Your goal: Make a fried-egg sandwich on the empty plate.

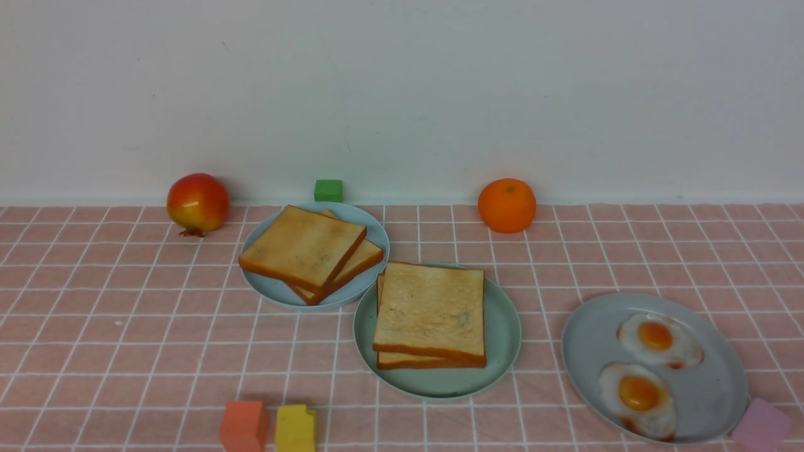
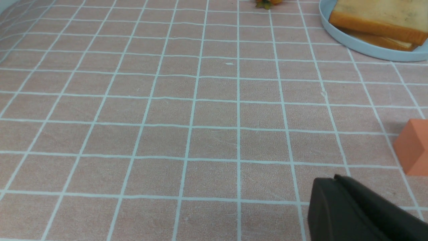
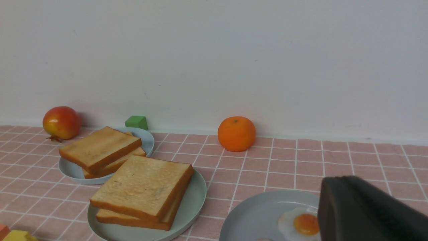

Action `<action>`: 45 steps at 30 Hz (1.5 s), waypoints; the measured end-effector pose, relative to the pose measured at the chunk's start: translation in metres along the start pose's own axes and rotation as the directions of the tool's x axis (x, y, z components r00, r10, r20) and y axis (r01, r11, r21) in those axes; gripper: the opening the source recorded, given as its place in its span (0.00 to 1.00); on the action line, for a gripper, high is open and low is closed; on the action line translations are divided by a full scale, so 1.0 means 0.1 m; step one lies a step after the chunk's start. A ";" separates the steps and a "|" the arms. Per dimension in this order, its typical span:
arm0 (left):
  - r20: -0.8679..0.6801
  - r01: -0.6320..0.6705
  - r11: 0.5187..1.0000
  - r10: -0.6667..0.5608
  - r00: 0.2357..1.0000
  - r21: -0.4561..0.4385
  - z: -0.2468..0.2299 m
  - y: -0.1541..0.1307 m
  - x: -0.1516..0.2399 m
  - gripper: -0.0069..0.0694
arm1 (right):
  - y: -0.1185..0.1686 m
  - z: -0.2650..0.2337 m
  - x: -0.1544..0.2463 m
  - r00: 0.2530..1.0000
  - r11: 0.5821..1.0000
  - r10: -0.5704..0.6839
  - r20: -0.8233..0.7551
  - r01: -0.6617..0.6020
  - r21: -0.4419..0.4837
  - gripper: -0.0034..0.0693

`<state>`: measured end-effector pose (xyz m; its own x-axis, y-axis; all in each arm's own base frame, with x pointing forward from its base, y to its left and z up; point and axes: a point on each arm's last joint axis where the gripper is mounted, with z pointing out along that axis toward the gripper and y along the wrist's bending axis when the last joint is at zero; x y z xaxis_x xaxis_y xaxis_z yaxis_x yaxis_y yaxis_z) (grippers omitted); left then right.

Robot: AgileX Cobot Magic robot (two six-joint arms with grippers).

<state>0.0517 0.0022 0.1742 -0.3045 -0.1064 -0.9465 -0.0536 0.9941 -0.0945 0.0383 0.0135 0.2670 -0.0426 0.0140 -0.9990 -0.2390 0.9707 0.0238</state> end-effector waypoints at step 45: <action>0.002 0.002 1.000 -0.002 1.000 0.000 0.00 0.00 0.00 0.16 | -0.14 0.14 0.95 0.958 0.975 0.102 -0.267 -0.044 0.216 0.16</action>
<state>0.0518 0.0022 0.1742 -0.3025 -0.1086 -0.9470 -0.0541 0.9938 -0.0967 0.0512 0.0041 0.1712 -0.3241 0.0488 -0.9448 -0.0216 0.9980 0.0589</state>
